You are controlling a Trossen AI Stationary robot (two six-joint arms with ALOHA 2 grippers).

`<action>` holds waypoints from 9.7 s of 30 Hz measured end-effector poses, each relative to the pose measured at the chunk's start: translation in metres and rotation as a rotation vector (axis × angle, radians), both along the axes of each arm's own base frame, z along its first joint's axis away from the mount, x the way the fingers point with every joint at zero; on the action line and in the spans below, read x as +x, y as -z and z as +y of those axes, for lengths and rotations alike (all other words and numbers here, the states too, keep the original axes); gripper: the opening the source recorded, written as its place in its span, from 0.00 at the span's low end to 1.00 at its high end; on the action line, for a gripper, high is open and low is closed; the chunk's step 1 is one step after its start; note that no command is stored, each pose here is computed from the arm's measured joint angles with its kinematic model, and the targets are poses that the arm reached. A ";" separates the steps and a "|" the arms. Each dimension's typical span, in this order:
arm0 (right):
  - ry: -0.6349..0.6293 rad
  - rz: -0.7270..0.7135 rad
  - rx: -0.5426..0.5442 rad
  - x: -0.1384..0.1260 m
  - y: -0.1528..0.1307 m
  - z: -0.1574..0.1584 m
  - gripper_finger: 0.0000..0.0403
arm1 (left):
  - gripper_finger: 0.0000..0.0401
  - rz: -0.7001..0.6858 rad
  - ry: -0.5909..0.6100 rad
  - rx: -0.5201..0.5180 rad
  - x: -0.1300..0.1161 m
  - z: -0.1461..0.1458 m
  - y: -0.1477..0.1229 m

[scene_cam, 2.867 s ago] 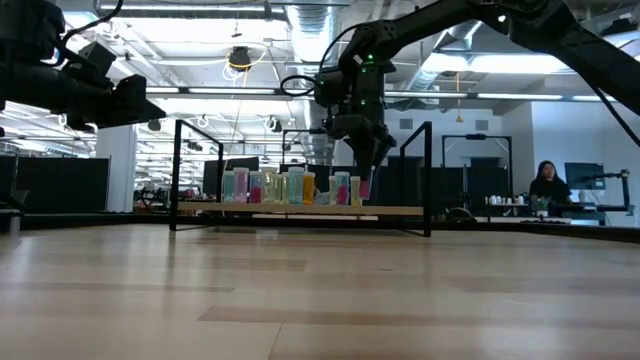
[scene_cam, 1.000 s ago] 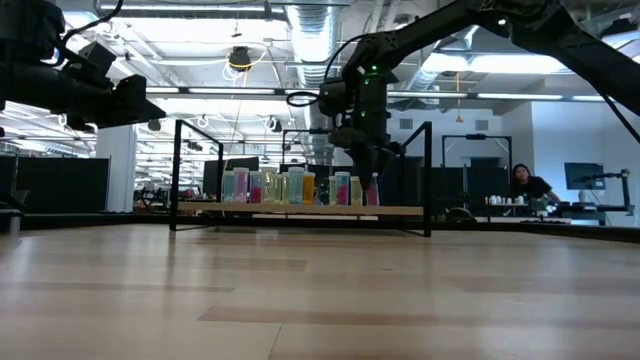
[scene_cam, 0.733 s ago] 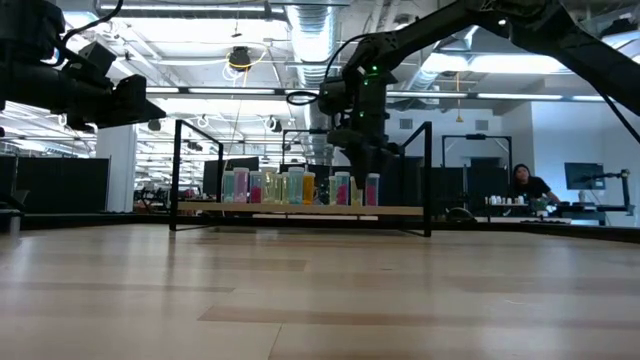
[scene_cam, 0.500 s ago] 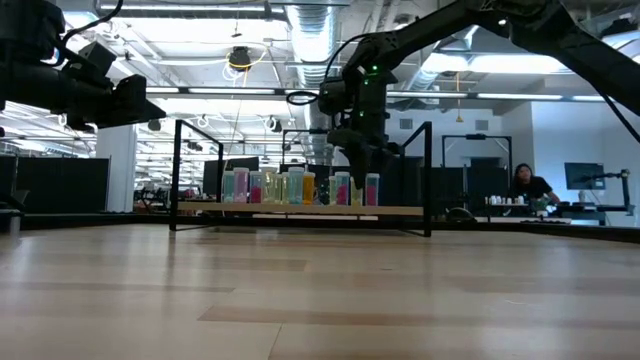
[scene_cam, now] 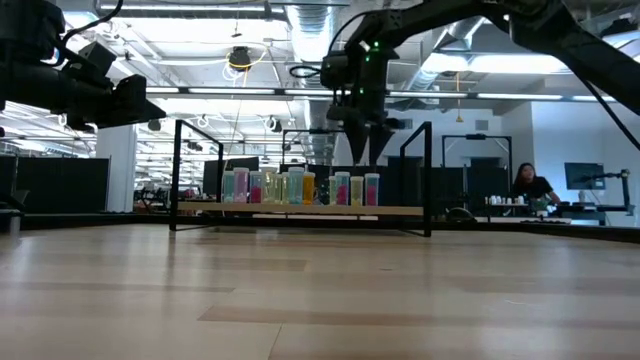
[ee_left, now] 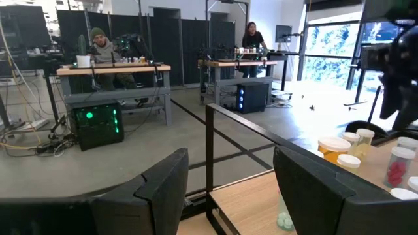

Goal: Pick and place medicine bottles onto shelf by color
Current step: Put the red pill bottle on the shelf

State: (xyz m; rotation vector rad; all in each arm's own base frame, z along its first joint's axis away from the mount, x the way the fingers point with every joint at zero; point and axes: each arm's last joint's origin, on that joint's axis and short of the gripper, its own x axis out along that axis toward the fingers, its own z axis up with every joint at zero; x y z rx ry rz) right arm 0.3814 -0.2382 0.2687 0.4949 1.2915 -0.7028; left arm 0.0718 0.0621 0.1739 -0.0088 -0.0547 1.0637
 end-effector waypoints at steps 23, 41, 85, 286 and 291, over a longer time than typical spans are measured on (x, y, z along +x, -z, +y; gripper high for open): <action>0.248 -0.190 0.033 -0.029 -0.114 0.101 0.38 | 0.53 0.000 -0.001 0.000 0.000 0.000 0.000; 0.586 0.034 0.292 -0.029 -0.056 0.194 0.18 | 0.53 0.000 0.000 0.000 0.000 0.000 0.000; 1.110 0.069 0.343 -0.191 0.004 0.481 0.20 | 0.53 0.000 0.000 0.000 0.000 0.000 0.000; 0.011 0.067 0.174 0.018 0.036 0.072 0.35 | 0.53 0.000 0.002 0.000 0.000 0.000 0.000; 0.011 0.053 0.168 0.019 0.036 0.071 0.37 | 0.53 0.000 0.002 0.000 0.000 0.000 0.000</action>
